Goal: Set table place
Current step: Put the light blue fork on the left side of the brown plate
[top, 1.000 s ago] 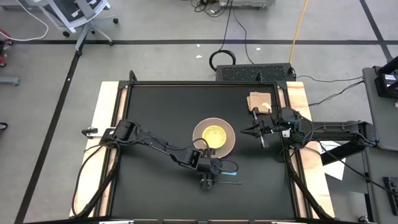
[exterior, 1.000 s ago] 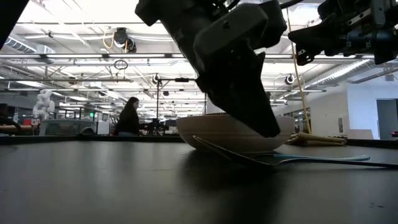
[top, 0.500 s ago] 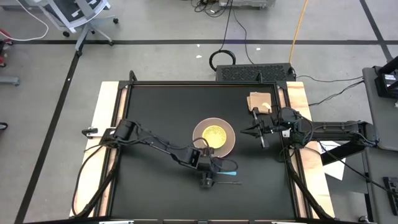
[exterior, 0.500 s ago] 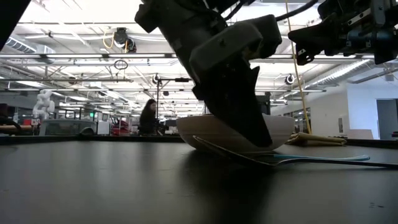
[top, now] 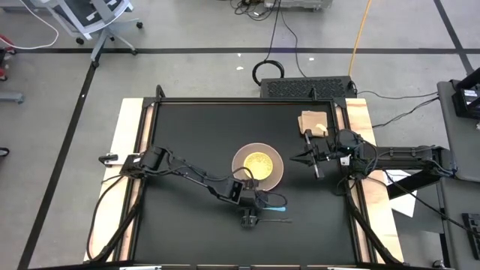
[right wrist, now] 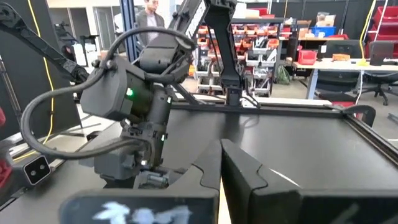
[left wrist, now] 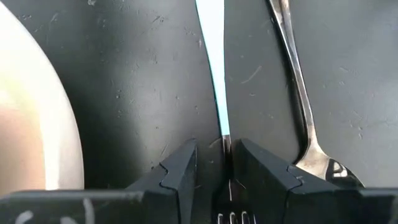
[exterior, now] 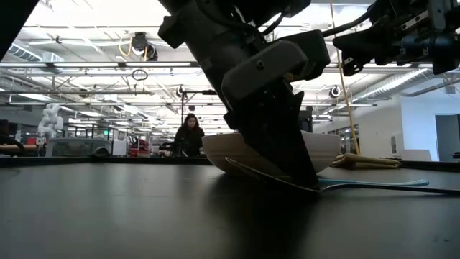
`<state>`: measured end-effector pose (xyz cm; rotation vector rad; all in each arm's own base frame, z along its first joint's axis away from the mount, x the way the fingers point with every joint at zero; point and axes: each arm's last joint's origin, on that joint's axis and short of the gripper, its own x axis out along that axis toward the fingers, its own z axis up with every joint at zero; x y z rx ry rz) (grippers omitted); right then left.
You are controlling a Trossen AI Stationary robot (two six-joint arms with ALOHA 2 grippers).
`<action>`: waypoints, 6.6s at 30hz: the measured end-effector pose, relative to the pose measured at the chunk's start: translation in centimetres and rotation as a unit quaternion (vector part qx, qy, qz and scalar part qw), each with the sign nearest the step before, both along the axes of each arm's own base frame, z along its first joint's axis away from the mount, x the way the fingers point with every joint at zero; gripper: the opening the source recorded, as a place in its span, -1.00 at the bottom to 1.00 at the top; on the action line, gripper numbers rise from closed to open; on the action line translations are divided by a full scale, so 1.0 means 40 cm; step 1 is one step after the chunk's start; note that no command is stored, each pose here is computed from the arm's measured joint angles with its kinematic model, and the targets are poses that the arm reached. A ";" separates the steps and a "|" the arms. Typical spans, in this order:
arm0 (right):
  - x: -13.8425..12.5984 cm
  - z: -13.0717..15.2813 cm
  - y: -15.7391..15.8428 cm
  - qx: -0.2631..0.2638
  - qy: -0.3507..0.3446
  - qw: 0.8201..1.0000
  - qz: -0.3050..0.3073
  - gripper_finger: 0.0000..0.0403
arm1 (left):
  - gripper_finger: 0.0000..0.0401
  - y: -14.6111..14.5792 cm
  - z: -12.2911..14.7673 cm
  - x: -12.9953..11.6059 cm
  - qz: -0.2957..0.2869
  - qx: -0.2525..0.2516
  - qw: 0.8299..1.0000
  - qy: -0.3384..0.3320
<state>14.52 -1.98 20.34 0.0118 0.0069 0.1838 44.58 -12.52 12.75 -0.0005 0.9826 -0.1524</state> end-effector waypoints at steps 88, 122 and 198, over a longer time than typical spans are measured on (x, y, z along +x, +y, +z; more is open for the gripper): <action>0.001 -0.006 0.000 -0.007 0.010 1.000 0.000 -1.00 | -0.98 0.183 0.294 -0.239 -0.463 0.172 0.858 0.138; 0.001 -0.008 0.000 -0.073 0.002 0.997 0.001 -1.00 | -0.98 0.410 0.177 -0.264 -0.573 0.211 0.783 0.117; 0.001 -0.006 0.000 -0.080 -0.004 0.997 0.001 -1.00 | -0.63 0.407 0.041 -0.307 -0.604 0.315 0.717 0.147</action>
